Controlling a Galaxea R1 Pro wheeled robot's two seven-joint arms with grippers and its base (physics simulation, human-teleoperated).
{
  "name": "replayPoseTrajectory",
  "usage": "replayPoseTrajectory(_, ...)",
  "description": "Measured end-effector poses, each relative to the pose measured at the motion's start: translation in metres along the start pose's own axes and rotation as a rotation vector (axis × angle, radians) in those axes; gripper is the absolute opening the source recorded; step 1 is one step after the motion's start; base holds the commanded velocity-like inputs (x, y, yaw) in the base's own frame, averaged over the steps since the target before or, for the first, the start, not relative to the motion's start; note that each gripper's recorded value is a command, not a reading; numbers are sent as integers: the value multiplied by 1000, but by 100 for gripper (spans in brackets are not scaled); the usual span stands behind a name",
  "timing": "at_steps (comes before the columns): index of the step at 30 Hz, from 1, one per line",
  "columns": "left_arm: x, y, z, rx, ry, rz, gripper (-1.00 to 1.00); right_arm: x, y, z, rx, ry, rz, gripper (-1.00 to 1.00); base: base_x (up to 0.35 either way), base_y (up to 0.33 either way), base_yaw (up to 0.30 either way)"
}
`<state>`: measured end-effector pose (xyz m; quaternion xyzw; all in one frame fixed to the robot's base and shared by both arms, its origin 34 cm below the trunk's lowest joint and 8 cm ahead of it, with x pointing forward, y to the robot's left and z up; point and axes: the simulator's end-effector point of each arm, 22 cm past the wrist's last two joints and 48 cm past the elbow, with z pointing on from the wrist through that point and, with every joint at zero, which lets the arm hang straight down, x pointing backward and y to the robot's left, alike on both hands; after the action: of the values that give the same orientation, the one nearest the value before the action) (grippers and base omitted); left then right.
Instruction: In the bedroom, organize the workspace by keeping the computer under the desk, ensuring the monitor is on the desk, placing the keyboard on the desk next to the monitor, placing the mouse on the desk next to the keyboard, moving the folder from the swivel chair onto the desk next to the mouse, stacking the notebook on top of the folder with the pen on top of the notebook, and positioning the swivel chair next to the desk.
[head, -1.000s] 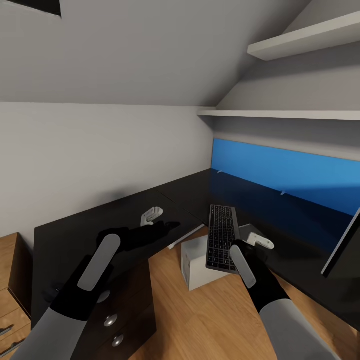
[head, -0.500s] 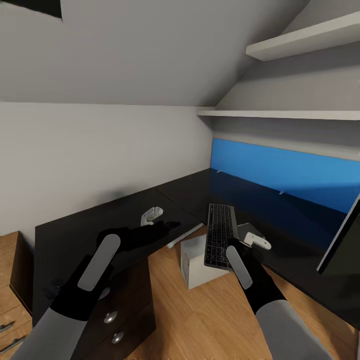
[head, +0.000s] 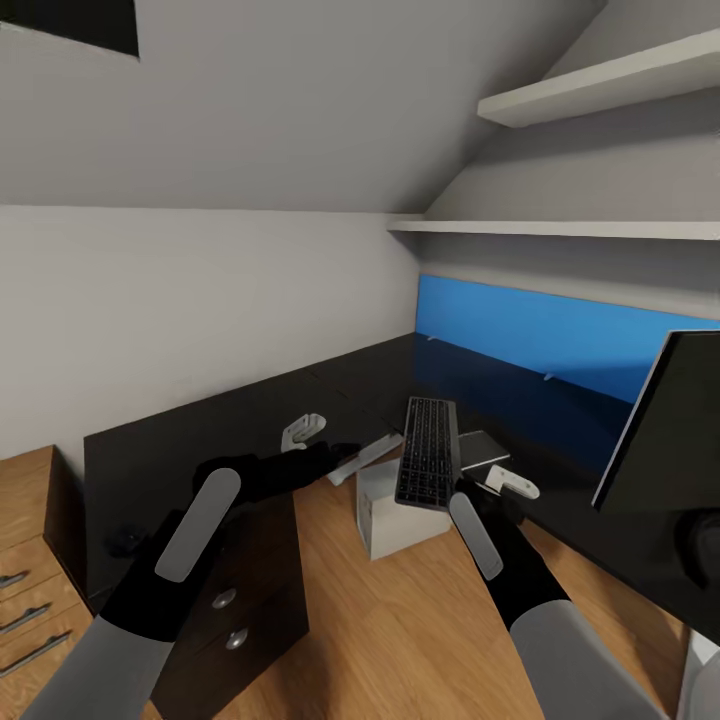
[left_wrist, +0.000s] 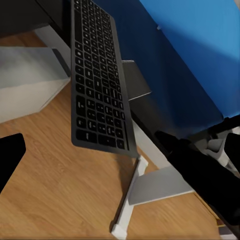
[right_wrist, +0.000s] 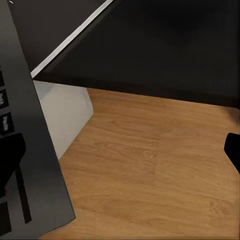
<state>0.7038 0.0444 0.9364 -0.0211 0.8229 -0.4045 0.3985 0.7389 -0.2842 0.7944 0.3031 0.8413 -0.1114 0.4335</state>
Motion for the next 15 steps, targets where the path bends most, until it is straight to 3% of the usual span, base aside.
replayPoseTrajectory(6,0,0,0,0,0,0,100,4,1,1,-3,8,-4,100,-11,-3,0)
replayPoseTrajectory(9,0,0,0,0,0,0,100,11,7,1,-14,10,-31,100,-2,-1,0)
replayPoseTrajectory(12,0,0,0,0,0,0,100,16,28,-5,-72,-17,-73,100,0,0,0)
replayPoseTrajectory(13,0,0,0,0,0,0,100,16,42,-8,-122,-38,-78,100,0,0,0)
replayPoseTrajectory(15,0,0,0,0,0,0,100,14,50,-10,-157,-53,-73,100,0,0,0)
